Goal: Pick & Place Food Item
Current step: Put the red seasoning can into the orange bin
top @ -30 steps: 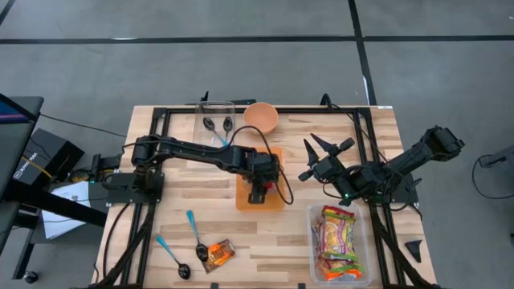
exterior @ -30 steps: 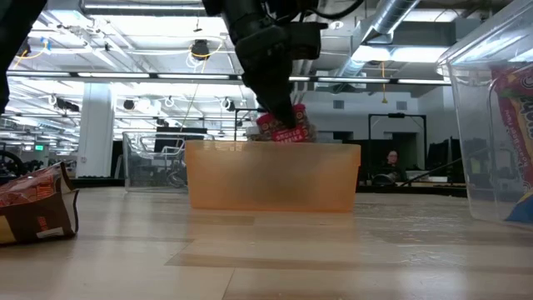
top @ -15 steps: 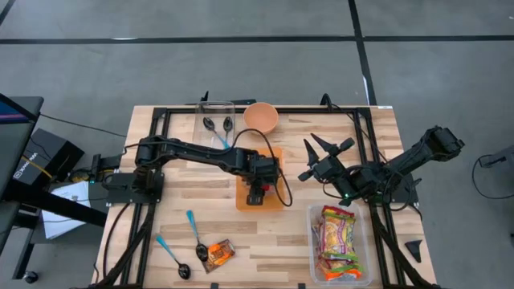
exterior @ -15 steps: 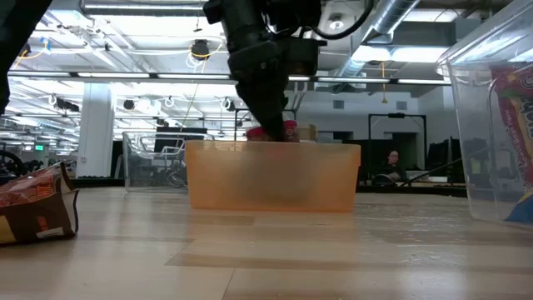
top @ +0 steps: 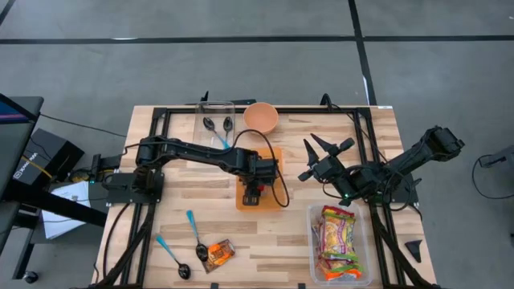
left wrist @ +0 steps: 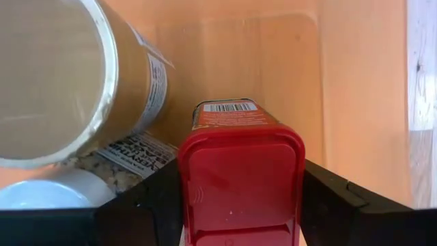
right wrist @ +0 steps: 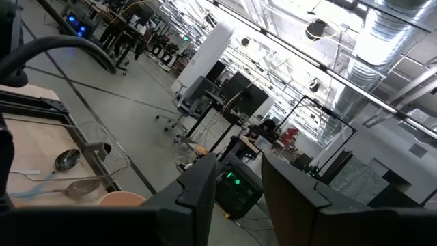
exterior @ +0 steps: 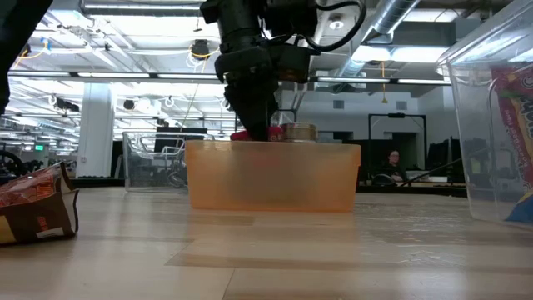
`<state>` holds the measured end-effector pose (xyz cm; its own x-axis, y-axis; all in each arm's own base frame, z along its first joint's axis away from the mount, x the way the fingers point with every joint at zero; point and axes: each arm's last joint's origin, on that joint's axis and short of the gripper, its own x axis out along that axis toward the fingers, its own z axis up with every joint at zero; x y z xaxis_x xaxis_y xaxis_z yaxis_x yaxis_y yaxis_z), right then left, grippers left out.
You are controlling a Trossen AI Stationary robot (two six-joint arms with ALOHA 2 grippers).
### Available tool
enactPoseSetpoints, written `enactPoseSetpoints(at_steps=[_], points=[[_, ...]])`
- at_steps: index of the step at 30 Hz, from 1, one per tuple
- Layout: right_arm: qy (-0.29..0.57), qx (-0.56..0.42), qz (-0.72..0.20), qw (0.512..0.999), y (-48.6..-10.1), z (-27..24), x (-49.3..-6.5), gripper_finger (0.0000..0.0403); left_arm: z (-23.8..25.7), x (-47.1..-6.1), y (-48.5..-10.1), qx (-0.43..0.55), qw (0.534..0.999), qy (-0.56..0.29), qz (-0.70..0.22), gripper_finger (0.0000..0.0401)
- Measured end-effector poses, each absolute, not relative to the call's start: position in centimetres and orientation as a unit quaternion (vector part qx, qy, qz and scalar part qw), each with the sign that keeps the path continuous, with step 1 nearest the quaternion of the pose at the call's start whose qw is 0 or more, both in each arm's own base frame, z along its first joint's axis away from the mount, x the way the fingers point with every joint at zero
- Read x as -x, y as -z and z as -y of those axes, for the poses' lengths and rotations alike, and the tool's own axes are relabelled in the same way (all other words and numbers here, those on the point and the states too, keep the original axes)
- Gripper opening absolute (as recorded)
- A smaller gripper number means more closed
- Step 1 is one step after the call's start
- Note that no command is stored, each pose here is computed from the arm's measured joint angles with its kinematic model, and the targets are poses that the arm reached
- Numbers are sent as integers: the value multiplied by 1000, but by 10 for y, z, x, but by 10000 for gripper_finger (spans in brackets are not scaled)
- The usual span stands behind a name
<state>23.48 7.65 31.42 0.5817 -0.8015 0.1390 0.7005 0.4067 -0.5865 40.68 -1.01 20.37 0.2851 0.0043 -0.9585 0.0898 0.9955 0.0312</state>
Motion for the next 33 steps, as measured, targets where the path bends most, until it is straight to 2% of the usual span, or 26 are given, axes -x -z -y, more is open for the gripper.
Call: enactPoseSetpoints(at_steps=[13,23,33], points=[[450,308,-83,834,-314,-77,-235,115,9,-402,-202,-39,784,26,-619,213],[449,309,-84,834,-314,-77,-235,115,7,-401,-202,-39,782,24,-621,261],[450,309,-84,834,-314,-77,-235,115,4,-393,-227,-37,800,20,-599,269]])
